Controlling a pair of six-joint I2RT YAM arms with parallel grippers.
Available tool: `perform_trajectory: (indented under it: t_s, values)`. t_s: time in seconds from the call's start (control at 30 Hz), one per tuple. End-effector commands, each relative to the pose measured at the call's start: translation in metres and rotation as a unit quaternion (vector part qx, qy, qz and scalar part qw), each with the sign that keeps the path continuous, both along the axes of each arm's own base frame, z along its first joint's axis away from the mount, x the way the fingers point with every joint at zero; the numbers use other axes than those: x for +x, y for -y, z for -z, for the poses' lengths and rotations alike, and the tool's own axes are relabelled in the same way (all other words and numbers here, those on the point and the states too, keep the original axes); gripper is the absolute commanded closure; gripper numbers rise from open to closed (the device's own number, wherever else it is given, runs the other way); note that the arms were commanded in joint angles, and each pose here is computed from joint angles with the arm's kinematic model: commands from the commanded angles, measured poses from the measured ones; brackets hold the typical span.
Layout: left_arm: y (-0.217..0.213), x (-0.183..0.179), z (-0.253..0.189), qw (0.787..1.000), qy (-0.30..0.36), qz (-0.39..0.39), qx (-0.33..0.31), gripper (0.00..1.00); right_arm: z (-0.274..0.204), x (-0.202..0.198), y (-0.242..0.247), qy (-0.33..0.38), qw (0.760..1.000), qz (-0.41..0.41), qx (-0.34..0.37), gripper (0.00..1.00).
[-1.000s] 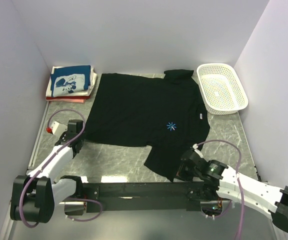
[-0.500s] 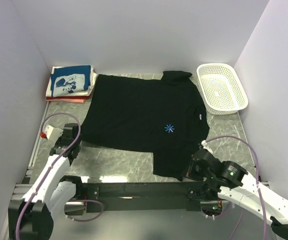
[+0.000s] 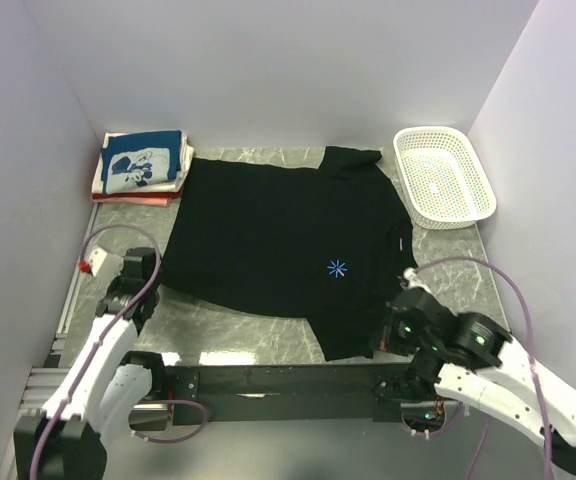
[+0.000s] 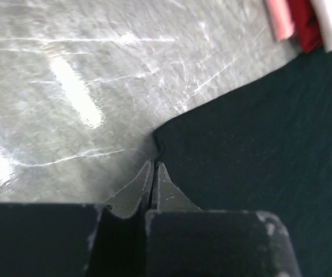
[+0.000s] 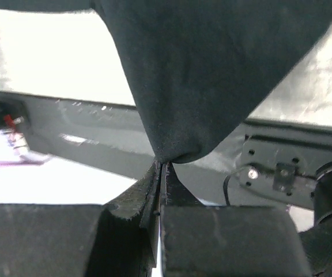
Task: Fold and stack the t-shirts
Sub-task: Fold the tshirt
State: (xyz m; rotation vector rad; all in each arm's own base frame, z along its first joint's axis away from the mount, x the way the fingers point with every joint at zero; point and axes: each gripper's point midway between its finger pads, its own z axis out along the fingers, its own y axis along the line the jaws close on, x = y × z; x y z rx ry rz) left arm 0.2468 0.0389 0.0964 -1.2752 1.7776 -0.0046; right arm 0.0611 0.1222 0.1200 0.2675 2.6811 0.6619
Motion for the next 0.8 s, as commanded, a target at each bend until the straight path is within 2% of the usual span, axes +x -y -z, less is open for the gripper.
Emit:
perform_trajectory:
  t_s: [0.0, 0.07, 0.17, 0.2, 0.23, 0.4, 0.47, 0.77]
  values:
    - [0.011, 0.033, -0.025, 0.999, 0.015, 0.044, 0.018, 1.00, -0.015, 0.040, -0.025, 0.053, 0.998, -0.024, -0.031, 1.00]
    - [0.014, 0.040, -0.014, 0.999, -0.016, 0.045, 0.025, 1.00, -0.016, 0.062, -0.043, 0.070, 0.995, -0.039, -0.051, 1.00]
    - [0.023, 0.059, -0.011, 0.998, -0.029, 0.051, 0.024, 1.00, -0.014, 0.098, -0.058, 0.076, 0.995, -0.045, -0.052, 1.00]
    - [0.026, 0.068, -0.019, 0.998, -0.022, 0.051, 0.025, 0.99, -0.013, 0.116, -0.052, 0.072, 0.996, -0.021, -0.046, 1.00]
    - [0.029, 0.073, -0.020, 0.998, -0.025, 0.053, 0.028, 0.99, -0.014, 0.126, -0.053, 0.077, 0.996, -0.030, -0.042, 1.00]
    - [0.033, 0.101, -0.005, 0.996, -0.073, 0.040, 0.040, 0.99, -0.020, 0.189, -0.051, 0.081, 0.996, -0.004, -0.020, 1.00]
    - [0.033, 0.106, 0.007, 0.994, -0.095, 0.035, 0.043, 0.99, -0.015, 0.206, -0.052, 0.075, 0.997, -0.003, -0.014, 1.00]
    - [0.035, 0.138, 0.009, 0.994, -0.099, 0.023, 0.049, 0.99, 0.000, 0.270, -0.035, 0.052, 0.998, 0.019, 0.030, 1.00]
